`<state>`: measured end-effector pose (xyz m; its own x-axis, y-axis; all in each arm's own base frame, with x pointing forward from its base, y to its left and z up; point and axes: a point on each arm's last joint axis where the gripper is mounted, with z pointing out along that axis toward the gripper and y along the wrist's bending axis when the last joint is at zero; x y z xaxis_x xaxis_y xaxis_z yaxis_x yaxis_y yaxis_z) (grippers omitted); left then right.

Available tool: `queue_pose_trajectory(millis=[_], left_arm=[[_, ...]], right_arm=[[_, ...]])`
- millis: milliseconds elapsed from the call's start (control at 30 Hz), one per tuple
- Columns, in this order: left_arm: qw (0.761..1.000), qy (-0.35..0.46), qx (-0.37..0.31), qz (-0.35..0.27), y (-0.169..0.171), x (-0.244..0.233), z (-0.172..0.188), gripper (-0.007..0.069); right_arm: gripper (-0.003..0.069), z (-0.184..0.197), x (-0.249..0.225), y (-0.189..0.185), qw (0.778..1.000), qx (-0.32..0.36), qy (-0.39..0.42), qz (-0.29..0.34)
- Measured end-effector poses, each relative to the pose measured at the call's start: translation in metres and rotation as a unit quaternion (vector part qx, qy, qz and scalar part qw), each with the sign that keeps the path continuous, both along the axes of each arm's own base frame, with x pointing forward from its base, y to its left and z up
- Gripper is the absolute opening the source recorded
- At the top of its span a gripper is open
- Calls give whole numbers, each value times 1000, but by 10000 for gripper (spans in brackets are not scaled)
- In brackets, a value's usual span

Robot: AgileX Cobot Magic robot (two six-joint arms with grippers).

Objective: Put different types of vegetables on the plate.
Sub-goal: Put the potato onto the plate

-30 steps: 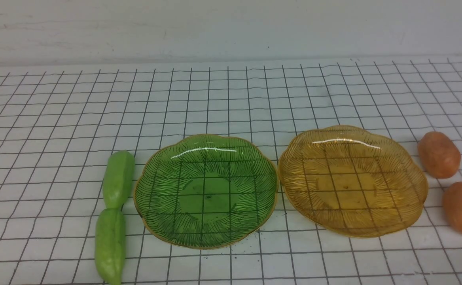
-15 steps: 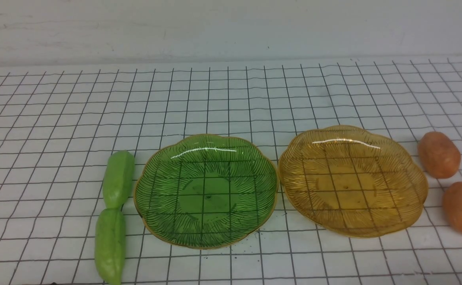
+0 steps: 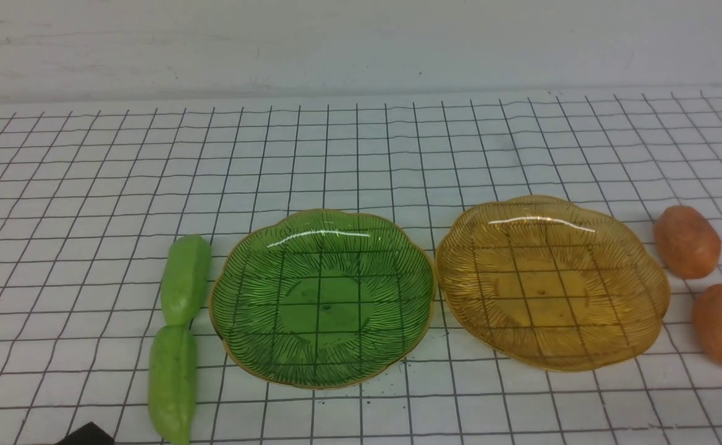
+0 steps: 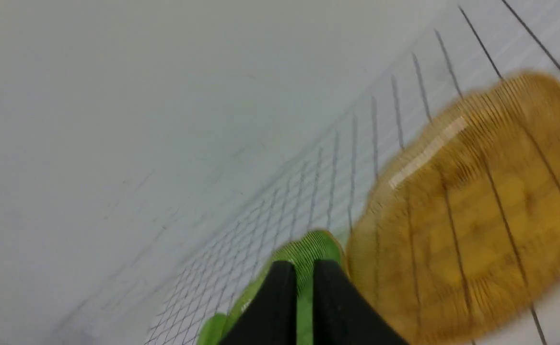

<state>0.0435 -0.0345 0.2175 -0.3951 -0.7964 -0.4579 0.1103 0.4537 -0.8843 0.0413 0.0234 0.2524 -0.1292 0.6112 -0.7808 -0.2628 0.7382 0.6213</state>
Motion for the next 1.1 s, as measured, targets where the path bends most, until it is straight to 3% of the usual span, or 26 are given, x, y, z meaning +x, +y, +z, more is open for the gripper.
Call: queue_pose_trajectory(millis=[67,133,200,267,300,467,700,800,933,1100], left_arm=[[998,-16,63,-19,-2,-1,22,-8],[991,20,126,-44,-4,4,28,-8],[978,69,182,-70,-4,10,27,-8],[955,150,233,-104,-4,21,21,-8],[937,197,263,-118,-3,27,17,-8],[888,308,294,-173,-2,56,14,-8],[853,345,323,-224,-3,89,11,-3],[842,342,339,-243,-3,98,9,-3],[840,340,344,-246,-3,100,9,3],[838,334,351,-251,-3,100,9,11]], right_arm=[[45,28,-4,1,997,-68,-30,1],[45,41,5,3,991,-132,-2,16],[45,43,14,5,983,-174,56,32],[45,39,31,5,963,-212,159,50],[45,34,42,2,943,-233,233,55],[45,22,81,-14,870,-289,399,6],[75,5,133,-25,822,-330,462,-41],[132,-7,162,-27,809,-351,469,-46],[239,-13,188,-27,811,-350,464,-61],[441,-25,217,-28,813,-338,467,-80]])
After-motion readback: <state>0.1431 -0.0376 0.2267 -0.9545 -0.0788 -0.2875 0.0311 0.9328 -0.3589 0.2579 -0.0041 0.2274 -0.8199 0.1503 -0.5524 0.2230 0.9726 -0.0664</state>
